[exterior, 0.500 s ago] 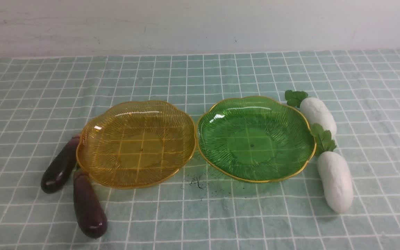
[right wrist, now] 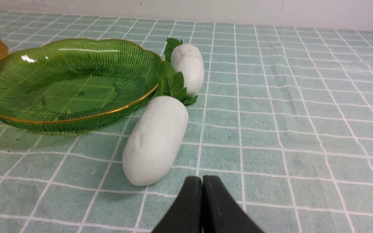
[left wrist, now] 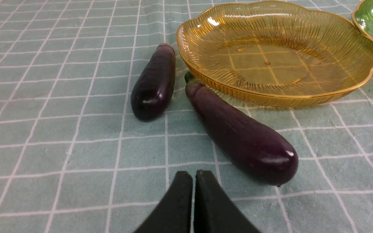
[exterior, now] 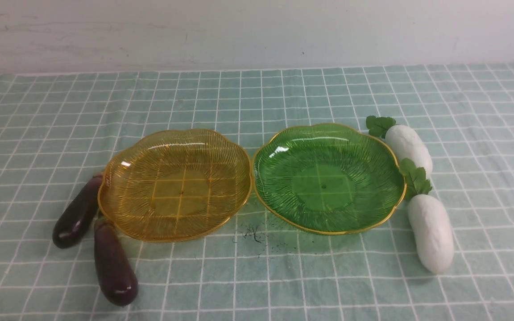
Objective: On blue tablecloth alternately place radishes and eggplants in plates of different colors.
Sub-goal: 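Place the white radish on the plate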
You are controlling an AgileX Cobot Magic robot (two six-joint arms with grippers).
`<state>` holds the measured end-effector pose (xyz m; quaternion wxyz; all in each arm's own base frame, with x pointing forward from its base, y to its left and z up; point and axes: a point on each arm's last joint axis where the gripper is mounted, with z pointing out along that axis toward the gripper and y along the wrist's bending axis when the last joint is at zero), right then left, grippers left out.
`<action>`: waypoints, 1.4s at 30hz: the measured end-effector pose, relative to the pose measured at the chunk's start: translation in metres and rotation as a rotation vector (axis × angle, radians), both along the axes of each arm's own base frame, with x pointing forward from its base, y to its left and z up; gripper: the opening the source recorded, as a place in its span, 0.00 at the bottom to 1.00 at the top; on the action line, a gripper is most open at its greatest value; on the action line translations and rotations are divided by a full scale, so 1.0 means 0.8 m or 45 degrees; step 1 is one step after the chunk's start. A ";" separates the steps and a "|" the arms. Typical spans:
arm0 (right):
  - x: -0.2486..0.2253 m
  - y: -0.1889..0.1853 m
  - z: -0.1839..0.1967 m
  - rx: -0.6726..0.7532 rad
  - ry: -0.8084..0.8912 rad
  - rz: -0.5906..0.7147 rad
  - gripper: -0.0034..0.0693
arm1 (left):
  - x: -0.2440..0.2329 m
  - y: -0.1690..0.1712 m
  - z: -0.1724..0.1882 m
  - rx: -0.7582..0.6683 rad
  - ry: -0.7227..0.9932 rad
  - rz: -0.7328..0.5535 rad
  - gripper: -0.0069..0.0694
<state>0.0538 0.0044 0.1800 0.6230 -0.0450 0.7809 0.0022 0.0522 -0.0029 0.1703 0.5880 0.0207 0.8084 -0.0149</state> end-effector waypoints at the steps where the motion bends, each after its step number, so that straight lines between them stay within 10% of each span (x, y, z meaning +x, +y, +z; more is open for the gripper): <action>1: 0.000 0.000 0.000 0.000 0.000 0.000 0.03 | 0.000 0.000 0.000 0.000 0.000 0.000 0.08; 31: 0.000 0.000 0.000 -0.005 0.000 0.001 0.03 | 0.000 -0.001 0.000 -0.027 0.001 0.000 0.08; 42: 0.000 0.015 0.005 0.851 0.031 0.001 0.03 | -0.002 -0.031 0.013 -1.383 0.123 0.038 0.08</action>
